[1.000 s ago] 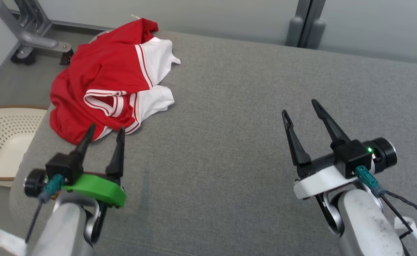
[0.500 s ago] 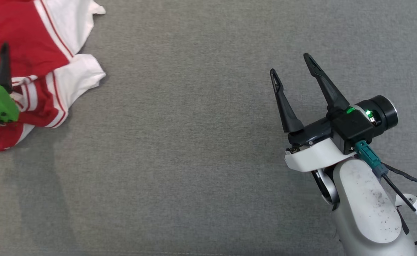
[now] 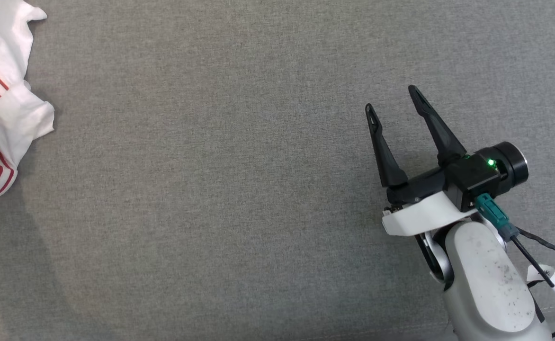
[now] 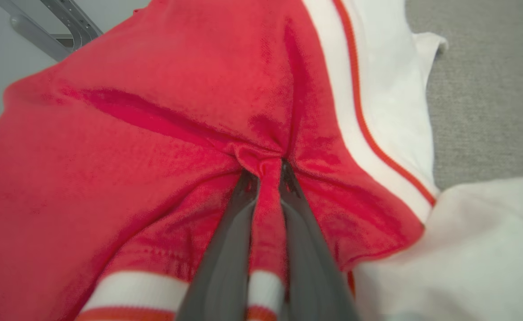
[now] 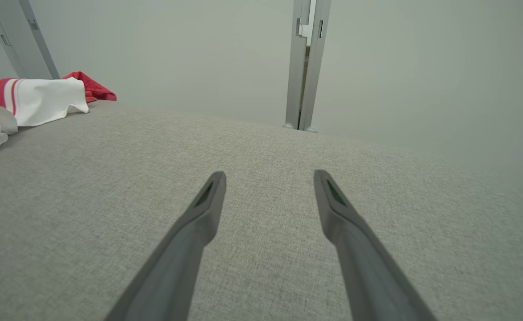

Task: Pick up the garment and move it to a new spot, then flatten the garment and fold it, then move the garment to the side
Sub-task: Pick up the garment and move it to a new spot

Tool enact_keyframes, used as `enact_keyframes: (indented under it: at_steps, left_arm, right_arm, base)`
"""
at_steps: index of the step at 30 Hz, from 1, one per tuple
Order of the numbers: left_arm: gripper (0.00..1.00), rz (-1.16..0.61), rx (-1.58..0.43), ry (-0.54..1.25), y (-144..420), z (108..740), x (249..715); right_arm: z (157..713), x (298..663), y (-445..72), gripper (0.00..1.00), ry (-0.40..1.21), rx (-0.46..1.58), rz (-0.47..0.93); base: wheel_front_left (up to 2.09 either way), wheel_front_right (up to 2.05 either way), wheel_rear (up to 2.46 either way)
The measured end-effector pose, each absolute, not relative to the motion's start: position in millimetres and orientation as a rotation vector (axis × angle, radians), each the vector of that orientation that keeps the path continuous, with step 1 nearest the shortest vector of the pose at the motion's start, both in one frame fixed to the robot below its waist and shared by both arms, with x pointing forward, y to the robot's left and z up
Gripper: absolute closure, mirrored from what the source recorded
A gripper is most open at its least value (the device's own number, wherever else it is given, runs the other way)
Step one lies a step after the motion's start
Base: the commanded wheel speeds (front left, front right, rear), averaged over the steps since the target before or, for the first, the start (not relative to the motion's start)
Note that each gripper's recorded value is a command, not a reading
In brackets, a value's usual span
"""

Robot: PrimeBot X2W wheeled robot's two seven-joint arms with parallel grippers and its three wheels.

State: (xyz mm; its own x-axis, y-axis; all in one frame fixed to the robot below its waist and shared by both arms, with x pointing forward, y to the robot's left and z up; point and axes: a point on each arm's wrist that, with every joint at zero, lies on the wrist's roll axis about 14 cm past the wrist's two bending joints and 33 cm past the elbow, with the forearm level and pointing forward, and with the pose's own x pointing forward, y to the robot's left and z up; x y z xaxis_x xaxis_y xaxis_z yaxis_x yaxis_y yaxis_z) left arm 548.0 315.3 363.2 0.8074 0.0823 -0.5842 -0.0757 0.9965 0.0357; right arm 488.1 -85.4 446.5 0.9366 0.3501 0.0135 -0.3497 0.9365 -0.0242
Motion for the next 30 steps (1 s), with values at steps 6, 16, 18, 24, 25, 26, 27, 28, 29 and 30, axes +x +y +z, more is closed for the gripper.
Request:
enact_keyframes:
  at_steps: [6, 16, 18, 24, 25, 26, 27, 28, 29, 30]
  left_arm:
    - [1.00, 0.027, 0.047, 0.450, 312, 428, 567]
    - [1.00, -0.194, 0.121, 0.070, 255, 603, 566]
    - [1.00, -0.259, 0.119, 0.022, 232, 626, 555]
    - [1.00, -0.537, 0.021, -0.045, 134, 662, 502]
    - [1.00, -0.593, -0.005, -0.047, 114, 663, 491]
    - [1.00, -0.652, -0.031, -0.048, 94, 663, 480]
    - [1.00, -0.699, -0.064, -0.048, 78, 664, 471]
    - [1.00, -0.760, -0.111, -0.046, 59, 664, 459]
    - [1.00, -0.811, -0.131, -0.039, 43, 663, 450]
    - [1.00, -0.865, -0.154, -0.034, 27, 663, 440]
  right_arm:
    - [449, 469, -93, 0.00, 0.007, 0.006, 0.333]
    - [485, 441, -100, 0.00, -0.052, 0.036, 0.306]
    - [493, 437, -102, 0.00, -0.071, 0.038, 0.300]
    - [521, 428, -114, 0.00, -0.140, 0.044, 0.264]
    - [524, 427, -119, 0.00, -0.148, 0.043, 0.251]
    - [526, 425, -124, 0.00, -0.154, 0.044, 0.238]
    - [528, 424, -128, 0.00, -0.157, 0.045, 0.227]
    - [529, 422, -133, 0.00, -0.161, 0.043, 0.211]
    - [531, 421, -138, 0.00, -0.164, 0.043, 0.198]
    - [532, 419, -143, 0.00, -0.166, 0.042, 0.185]
  base:
    - [0.00, 0.00, 0.00]
    - [0.00, 0.00, 0.00]
    - [0.00, 0.00, 0.00]
    - [0.00, 0.00, 0.00]
    - [0.00, 0.00, 0.00]
    - [0.00, 0.00, 0.00]
    - [0.00, 0.00, 0.00]
    - [0.00, 0.00, 0.00]
    - [0.00, 0.00, 0.00]
    - [0.00, 0.00, 0.00]
